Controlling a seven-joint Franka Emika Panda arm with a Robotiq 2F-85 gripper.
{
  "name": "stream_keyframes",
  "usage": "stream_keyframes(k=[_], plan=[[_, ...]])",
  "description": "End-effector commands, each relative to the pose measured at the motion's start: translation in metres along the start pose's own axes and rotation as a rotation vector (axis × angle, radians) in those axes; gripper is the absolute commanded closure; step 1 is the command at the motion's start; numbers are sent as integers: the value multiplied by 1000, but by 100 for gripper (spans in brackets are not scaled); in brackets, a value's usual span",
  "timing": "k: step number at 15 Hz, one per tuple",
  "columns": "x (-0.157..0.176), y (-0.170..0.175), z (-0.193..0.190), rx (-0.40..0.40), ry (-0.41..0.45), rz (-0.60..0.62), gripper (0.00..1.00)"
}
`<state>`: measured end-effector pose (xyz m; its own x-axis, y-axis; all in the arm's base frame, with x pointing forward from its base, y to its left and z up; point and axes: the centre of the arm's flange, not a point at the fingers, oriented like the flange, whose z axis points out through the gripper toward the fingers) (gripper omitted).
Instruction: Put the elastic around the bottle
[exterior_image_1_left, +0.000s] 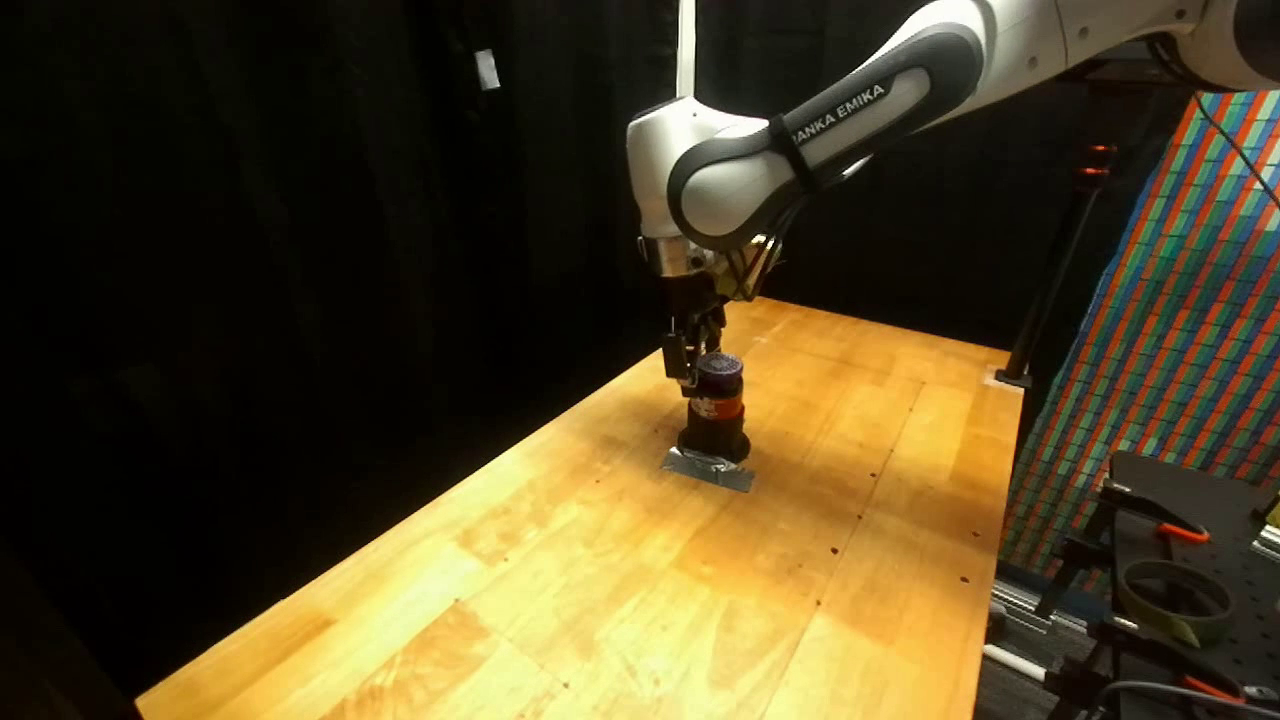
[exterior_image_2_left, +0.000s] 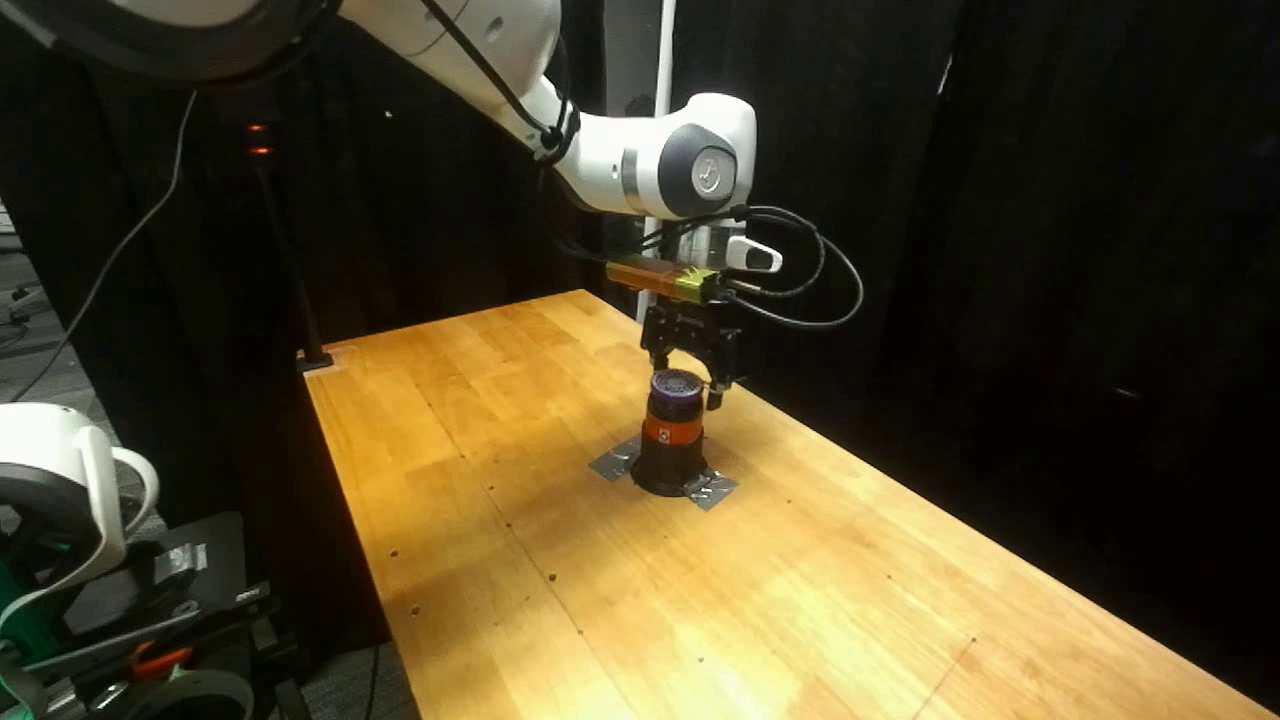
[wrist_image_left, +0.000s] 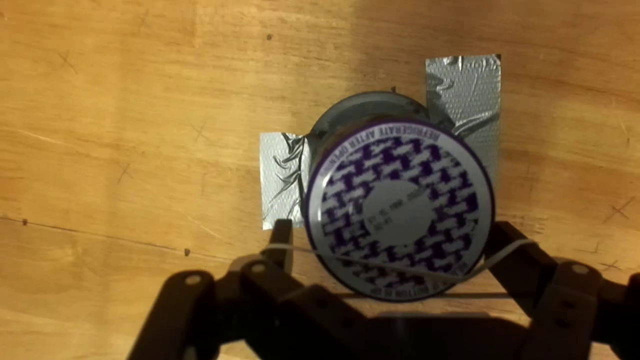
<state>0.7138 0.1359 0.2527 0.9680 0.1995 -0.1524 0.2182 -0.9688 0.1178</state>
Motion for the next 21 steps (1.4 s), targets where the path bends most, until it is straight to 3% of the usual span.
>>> stream_keyframes(k=[1, 9, 21], plan=[[6, -4, -4, -25, -77, -13, 0], [-16, -16, 4, -37, -168, -43, 0], [-77, -5, 20, 3, -105, -69, 0]])
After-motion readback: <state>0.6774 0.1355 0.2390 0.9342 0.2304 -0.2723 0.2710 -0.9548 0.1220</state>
